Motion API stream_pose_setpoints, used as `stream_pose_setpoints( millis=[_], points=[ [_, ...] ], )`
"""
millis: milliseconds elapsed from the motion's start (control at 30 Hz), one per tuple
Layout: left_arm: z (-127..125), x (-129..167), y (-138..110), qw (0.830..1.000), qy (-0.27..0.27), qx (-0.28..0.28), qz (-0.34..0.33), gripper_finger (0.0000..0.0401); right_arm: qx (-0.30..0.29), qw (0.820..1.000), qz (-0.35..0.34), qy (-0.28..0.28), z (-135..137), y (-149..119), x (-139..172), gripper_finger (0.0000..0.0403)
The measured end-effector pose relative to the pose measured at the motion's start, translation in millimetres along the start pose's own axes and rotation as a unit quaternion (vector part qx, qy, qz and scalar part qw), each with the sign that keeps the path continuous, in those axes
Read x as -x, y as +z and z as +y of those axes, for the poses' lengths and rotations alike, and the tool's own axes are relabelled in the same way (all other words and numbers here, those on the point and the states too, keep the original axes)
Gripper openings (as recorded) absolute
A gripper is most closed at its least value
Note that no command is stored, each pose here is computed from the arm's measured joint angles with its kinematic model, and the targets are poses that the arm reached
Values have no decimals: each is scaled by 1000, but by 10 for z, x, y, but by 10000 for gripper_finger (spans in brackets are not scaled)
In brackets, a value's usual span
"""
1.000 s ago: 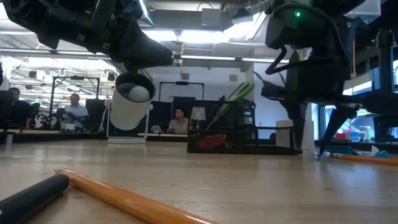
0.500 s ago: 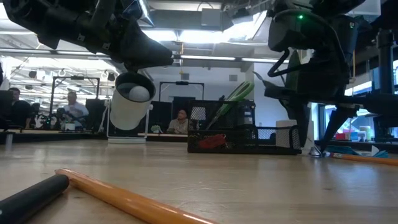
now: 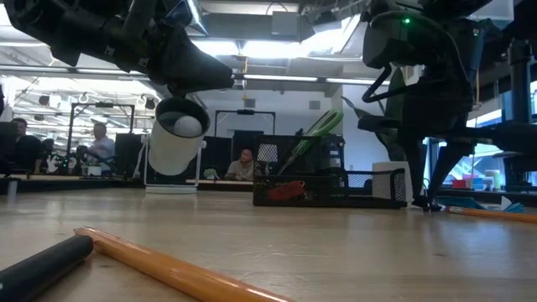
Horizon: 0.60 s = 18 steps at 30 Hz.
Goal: Pick and place office supplies into organizer
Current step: Put the black binder clip in the desk organizer
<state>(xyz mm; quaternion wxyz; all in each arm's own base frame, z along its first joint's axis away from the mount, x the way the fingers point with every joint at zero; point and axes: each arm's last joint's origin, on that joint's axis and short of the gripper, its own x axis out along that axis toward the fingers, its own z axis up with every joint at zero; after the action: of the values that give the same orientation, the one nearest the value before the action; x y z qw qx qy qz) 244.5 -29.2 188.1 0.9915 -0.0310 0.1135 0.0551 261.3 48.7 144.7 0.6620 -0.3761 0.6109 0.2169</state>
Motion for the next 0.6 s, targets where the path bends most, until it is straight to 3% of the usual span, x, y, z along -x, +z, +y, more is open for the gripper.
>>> stream_pose_setpoints(
  millis=[267,600],
  points=[
    [0,0,-1,1000,0,0,0,130,-24,1000,2,2,3,-4,-2,64],
    [0,0,-1,1000,0,0,0,130,-23,1000,7,6,10,-13,1,47]
  ],
)
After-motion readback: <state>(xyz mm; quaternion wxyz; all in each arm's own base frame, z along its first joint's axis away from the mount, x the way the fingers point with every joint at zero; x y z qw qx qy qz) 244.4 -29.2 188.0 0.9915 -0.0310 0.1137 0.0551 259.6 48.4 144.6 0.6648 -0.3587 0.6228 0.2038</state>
